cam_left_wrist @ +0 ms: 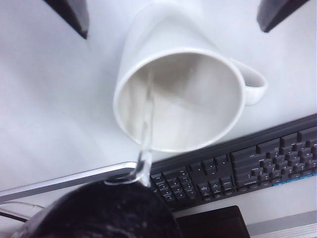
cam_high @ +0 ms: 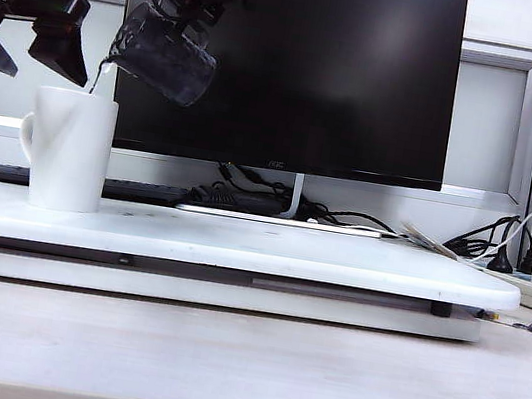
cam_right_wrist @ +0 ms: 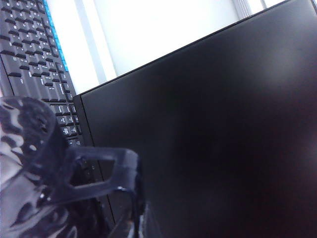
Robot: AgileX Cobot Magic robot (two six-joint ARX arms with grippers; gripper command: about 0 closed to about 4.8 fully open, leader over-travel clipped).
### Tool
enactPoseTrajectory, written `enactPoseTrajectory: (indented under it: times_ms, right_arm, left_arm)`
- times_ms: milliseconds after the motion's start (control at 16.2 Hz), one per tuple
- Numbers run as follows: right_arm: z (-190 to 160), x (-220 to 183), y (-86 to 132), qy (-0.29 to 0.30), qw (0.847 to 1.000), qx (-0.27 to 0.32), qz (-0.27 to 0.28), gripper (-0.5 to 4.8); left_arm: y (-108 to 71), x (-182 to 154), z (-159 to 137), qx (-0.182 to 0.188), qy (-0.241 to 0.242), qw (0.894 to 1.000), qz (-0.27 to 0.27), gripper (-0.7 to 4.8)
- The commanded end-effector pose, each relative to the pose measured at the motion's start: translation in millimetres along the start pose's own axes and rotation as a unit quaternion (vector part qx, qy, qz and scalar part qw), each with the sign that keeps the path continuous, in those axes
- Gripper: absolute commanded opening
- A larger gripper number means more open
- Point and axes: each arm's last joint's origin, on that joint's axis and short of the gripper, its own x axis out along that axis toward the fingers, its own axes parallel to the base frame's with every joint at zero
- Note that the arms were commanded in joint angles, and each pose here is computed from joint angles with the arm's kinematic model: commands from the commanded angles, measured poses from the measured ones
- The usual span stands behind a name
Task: Carefully pick up the black cup and pour some water from the black cup into the white cup.
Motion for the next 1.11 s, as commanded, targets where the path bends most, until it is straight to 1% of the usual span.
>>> enactPoseTrajectory:
  times_ms: [62, 185, 370, 494, 617, 679, 802, 926, 987, 1049, 1111]
  right_arm:
    - [9, -6, -12, -0.017, 0.999, 0.005, -0.029, -0.06]
    - [9, -6, -12, -0.017, 0.999, 0.006, -0.029, -0.06]
    - [9, -6, -12, -0.017, 0.998, 0.045, -0.029, -0.06]
    - [9, -6, -12, -0.018, 0.996, 0.083, -0.028, -0.06]
    - [8, -6, -13, -0.01, 0.989, 0.146, -0.034, -0.06]
    - [7, -6, -13, -0.002, 0.983, 0.179, -0.04, -0.06]
    - [0, -6, -19, 0.01, 0.965, 0.256, -0.054, -0.06]
    - [-12, -10, -31, 0.023, 0.938, 0.339, -0.066, -0.06]
    - [-20, -16, -46, 0.042, 0.928, 0.36, -0.089, -0.06]
    - [-28, -28, -65, 0.053, 0.92, 0.375, -0.101, -0.06]
    - [-34, -40, -82, 0.059, 0.91, 0.397, -0.107, -0.06]
  left_arm:
    - [0.6, -1, 2, 0.0, -0.006, 1.0, 0.003, 4.79]
    - [0.6, -2, 2, 0.0, -0.007, 1.0, 0.003, 4.79]
    - [0.7, -5, 4, 0.0, -0.012, 1.0, 0.004, 4.79]
    - [0.7, -6, 4, 0.0, -0.011, 1.0, 0.003, 4.79]
    - [0.6, -8, 5, 0.0, -0.009, 1.0, 0.003, 4.79]
    - [0.7, -10, 6, 0.0, -0.013, 1.0, 0.004, 4.79]
    - [0.9, -16, 11, 0.0, -0.028, 1.0, 0.005, 4.79]
    - [1.0, -22, 15, 0.001, -0.04, 0.999, 0.006, 4.79]
    - [1.0, -26, 16, 0.001, -0.043, 0.999, 0.006, 4.79]
    - [1.0, -29, 18, -0.001, -0.046, 0.999, 0.006, 4.79]
    - [0.4, -31, 20, -0.016, -0.056, 0.998, -0.001, 4.79]
